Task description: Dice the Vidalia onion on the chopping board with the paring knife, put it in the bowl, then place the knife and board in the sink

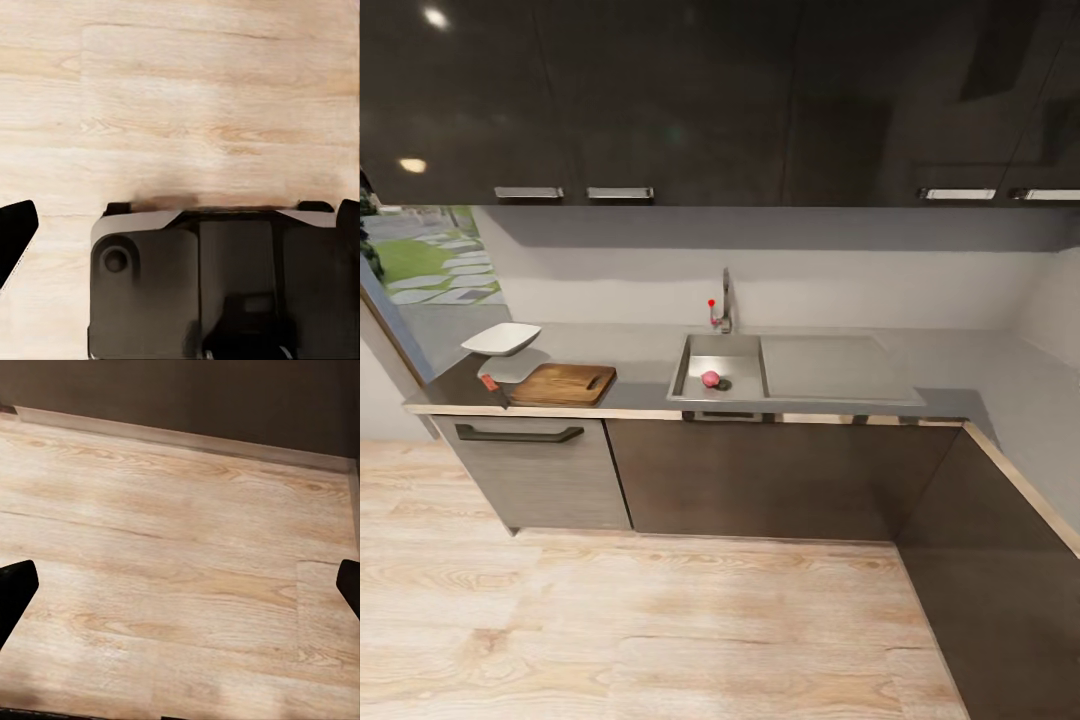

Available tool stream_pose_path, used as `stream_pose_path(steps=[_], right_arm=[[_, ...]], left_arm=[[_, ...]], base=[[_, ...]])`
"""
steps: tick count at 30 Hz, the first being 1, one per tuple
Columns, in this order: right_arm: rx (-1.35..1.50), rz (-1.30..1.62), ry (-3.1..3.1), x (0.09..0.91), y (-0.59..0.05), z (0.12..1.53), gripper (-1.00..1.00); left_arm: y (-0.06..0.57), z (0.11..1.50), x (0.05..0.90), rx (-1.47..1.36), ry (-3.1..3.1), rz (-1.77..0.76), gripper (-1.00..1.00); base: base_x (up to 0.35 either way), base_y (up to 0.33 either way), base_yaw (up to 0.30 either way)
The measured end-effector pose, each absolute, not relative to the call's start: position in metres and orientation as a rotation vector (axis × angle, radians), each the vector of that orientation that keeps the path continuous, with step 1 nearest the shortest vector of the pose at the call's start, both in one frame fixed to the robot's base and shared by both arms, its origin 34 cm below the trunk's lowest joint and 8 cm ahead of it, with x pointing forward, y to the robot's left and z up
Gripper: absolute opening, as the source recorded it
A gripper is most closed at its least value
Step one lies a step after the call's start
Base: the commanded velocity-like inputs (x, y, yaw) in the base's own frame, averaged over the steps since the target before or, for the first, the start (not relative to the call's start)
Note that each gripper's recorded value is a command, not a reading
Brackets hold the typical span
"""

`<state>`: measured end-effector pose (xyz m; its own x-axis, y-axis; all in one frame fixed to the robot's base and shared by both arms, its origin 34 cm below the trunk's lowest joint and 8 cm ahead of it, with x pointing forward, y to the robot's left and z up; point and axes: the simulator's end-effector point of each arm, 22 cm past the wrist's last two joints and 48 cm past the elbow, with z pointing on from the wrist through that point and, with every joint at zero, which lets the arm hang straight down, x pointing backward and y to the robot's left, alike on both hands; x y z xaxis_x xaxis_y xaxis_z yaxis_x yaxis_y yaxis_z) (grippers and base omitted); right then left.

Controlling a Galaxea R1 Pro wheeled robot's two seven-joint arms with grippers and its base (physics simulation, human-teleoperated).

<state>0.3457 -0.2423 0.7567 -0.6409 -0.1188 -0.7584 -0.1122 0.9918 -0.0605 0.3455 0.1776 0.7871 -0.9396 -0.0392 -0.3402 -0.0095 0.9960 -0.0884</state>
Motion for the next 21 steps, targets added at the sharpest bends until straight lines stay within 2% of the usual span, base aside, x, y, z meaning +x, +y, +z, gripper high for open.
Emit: stream_pose_path(steps=[11,21], right_arm=[[-0.157,-0.008,2.277,0.343,-0.242,0.755,1.0],[-0.154,-0.008,2.285,0.341,-0.242,0.753,1.0]], left_arm=[[0.12,0.855,0.486,0.132,2.691,-0.211,1.0],[0.091,1.005,0.667,0.216,2.345,-0.229,1.0]], base=[[0.0,0.0,0.0],[0.0,0.0,0.0]])
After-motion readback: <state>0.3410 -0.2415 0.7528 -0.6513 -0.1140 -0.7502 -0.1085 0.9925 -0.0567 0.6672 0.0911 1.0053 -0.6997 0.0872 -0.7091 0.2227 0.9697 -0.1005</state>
